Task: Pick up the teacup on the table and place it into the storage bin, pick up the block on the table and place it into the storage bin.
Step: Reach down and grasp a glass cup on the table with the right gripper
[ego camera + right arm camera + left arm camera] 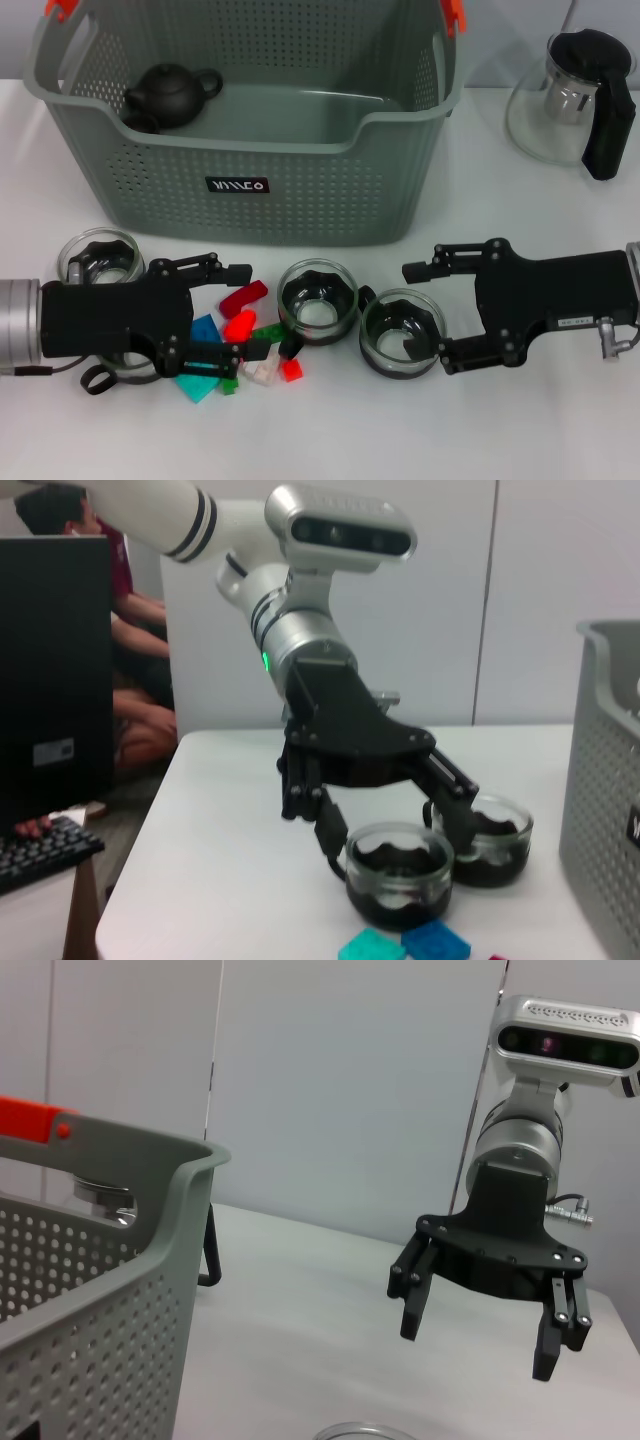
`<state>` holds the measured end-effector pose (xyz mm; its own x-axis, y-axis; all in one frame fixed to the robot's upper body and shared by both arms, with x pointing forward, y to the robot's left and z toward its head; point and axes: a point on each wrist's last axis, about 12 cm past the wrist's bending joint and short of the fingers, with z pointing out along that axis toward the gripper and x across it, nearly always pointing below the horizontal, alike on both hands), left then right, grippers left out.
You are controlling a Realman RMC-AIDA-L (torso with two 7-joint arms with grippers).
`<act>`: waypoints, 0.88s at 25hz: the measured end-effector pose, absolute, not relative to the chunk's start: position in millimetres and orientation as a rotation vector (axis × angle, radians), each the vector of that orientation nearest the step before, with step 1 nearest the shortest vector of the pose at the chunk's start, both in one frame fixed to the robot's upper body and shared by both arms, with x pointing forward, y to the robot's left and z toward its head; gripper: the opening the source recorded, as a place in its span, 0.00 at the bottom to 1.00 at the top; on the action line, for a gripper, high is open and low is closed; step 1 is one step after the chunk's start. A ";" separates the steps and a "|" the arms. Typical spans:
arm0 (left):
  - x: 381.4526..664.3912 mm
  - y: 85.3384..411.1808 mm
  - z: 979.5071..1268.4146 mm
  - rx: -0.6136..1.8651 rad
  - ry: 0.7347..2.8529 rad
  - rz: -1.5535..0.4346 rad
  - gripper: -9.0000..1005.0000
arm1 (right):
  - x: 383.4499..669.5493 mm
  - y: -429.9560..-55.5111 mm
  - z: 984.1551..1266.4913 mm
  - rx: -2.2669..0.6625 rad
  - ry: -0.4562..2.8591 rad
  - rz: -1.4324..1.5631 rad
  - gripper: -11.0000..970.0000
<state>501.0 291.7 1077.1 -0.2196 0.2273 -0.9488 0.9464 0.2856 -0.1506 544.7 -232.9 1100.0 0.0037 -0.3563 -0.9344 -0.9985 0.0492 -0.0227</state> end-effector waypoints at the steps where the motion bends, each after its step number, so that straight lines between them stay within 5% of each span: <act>1: 500.9 291.7 1077.0 1.091 1.656 -1.005 0.90 | 544.4 -232.9 1099.0 -1.443 1.491 0.963 0.83; 22: 499.5 292.0 1077.2 1.078 1.654 -1.017 0.90 | 546.7 -234.5 1105.1 -1.491 1.563 0.980 0.83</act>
<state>499.5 292.0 1077.2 -0.2270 0.2161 -0.9496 0.9449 0.2851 -0.1610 546.7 -234.5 1105.1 -0.0397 -0.4243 -0.9047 -0.9991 0.0278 0.0308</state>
